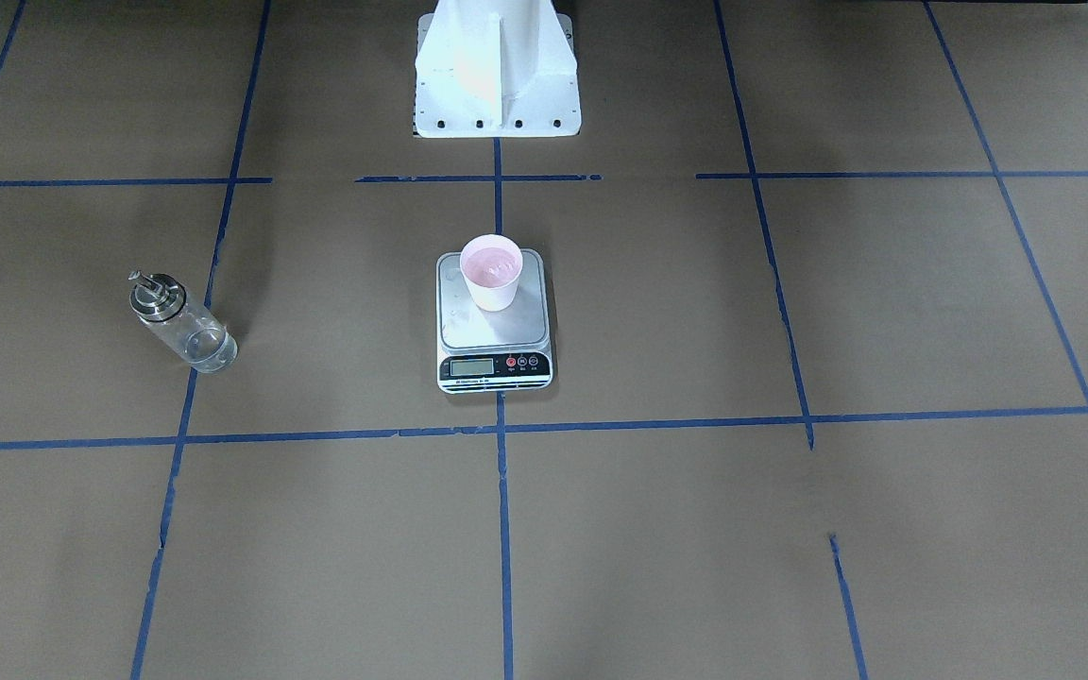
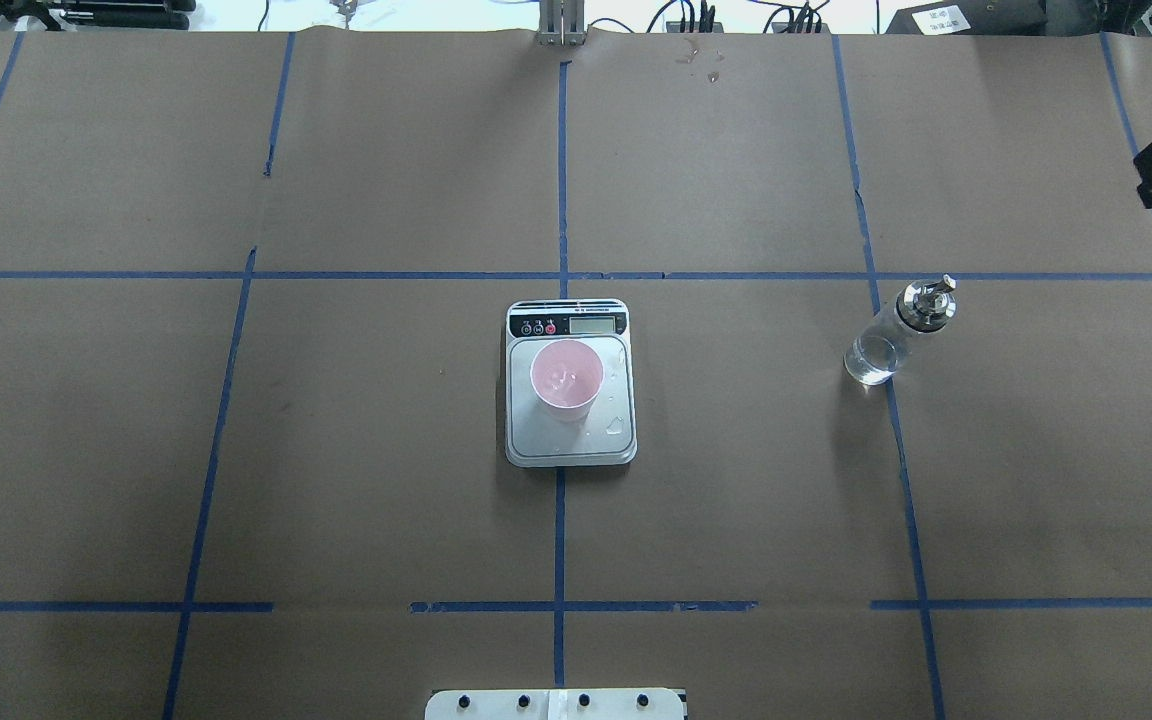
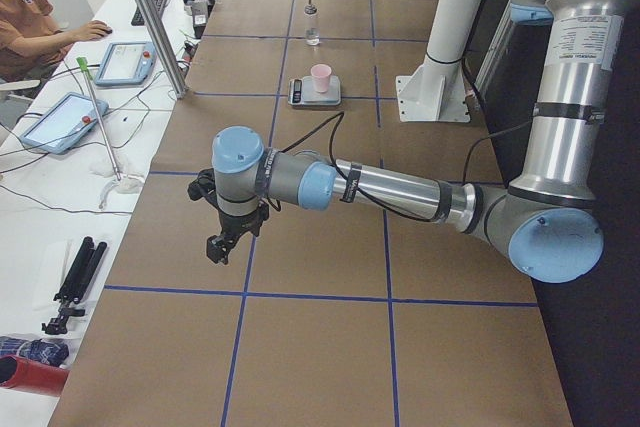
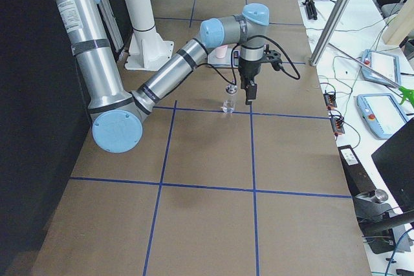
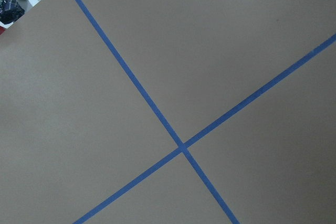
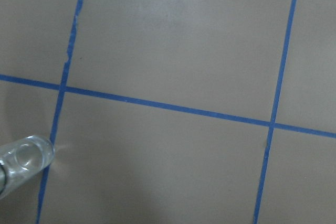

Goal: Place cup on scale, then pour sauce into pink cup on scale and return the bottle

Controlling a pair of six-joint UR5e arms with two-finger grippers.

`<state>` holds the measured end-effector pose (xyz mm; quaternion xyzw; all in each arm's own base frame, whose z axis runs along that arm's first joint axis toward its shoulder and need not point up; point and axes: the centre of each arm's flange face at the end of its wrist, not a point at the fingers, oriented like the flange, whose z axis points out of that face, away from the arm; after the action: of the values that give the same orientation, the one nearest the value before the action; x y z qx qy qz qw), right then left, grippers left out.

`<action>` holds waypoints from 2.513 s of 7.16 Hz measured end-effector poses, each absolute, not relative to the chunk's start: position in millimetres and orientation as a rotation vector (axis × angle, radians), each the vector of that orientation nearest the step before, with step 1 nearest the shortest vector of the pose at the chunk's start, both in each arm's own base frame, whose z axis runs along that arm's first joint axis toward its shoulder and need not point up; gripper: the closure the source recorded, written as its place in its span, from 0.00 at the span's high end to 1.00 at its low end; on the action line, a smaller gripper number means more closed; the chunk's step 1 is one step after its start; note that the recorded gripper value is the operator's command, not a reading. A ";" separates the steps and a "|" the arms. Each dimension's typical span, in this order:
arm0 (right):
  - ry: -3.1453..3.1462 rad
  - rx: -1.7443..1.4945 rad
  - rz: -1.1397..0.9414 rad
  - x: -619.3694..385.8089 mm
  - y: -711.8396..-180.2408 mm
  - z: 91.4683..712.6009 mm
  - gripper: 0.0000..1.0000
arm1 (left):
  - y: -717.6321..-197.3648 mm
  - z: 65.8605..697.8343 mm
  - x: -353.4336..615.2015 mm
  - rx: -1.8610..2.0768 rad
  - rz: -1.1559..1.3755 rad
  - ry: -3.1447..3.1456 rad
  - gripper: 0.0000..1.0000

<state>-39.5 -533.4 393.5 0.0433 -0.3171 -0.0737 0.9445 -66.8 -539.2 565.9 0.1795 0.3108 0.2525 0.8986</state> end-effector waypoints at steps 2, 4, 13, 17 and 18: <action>-0.764 0.106 -0.179 5.3 -544.0 489.0 1.00 | -523.0 591.2 -67.5 0.300 0.493 0.661 1.00; -0.773 0.071 -0.172 20.6 -533.1 554.9 1.00 | -497.6 630.3 -71.0 0.221 0.455 0.682 1.00; -0.765 0.013 -0.067 56.8 -466.4 652.1 1.00 | -470.9 673.7 -89.8 0.155 0.382 0.703 1.00; -0.770 0.009 -0.013 77.2 -451.0 666.0 1.00 | -469.8 664.3 -105.3 0.177 0.336 0.696 1.00; -0.774 0.010 -0.004 80.9 -448.8 667.2 1.00 | -470.5 657.6 -107.1 0.171 0.282 0.697 1.00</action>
<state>80.9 -448.8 667.2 0.0050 -0.3774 -0.0018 0.9260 -107.1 -470.5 657.6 0.0835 0.3399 0.1374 0.9266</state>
